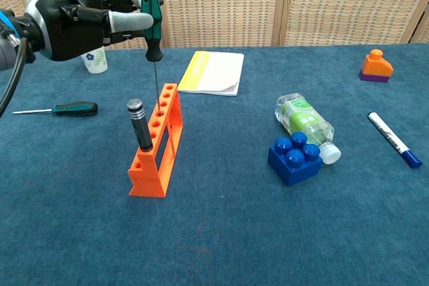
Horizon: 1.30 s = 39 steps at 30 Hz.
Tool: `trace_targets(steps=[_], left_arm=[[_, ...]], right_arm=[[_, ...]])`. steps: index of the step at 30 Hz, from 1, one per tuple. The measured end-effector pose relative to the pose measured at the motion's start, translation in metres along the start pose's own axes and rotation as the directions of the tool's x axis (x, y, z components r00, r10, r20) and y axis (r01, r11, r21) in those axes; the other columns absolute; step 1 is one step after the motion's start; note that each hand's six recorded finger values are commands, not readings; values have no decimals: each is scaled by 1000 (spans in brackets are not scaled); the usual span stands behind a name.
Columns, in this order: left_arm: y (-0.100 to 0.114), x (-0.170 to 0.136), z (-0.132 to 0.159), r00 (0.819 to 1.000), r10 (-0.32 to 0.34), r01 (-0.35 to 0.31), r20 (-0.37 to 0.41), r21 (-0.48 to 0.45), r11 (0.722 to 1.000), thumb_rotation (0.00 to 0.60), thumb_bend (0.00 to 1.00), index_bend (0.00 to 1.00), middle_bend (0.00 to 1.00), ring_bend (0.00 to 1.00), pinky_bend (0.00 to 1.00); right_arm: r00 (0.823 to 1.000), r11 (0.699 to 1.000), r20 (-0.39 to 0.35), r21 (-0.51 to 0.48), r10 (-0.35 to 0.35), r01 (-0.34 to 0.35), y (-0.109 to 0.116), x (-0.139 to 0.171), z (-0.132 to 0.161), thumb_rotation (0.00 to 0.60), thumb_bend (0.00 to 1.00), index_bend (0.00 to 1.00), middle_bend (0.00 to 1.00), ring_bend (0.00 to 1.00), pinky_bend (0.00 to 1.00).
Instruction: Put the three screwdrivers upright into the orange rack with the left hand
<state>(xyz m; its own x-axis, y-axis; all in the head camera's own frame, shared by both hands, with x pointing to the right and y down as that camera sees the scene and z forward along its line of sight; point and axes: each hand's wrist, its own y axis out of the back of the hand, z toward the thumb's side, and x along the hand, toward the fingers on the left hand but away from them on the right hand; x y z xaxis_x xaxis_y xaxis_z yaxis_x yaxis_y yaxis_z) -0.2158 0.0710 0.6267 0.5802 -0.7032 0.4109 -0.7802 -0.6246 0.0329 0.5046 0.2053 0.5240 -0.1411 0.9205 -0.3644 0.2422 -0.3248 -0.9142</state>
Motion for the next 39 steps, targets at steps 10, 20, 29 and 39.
trace_targets(steps=[10,20,29,39], left_arm=[[-5,4,-12,999,-12,13,-31,21,1000,600,408,668,0,0,0],[-13,9,-26,997,-25,28,-75,45,999,600,409,668,0,0,0],[-10,11,-36,994,-13,18,-105,45,999,600,408,668,0,0,0],[-15,12,-46,991,-19,29,-132,67,997,600,409,668,0,0,0]], right_arm=[[1000,1000,0,1,3,-3,-1,-1,0,600,0,0,0,0,0],[1000,1000,1,1,5,-5,-1,-1,0,600,0,0,0,0,0],[1000,1000,1,-1,7,-7,-1,-1,0,600,0,0,0,0,0],[1000,1000,1,-6,5,-5,0,-1,-1,600,0,0,0,0,0]])
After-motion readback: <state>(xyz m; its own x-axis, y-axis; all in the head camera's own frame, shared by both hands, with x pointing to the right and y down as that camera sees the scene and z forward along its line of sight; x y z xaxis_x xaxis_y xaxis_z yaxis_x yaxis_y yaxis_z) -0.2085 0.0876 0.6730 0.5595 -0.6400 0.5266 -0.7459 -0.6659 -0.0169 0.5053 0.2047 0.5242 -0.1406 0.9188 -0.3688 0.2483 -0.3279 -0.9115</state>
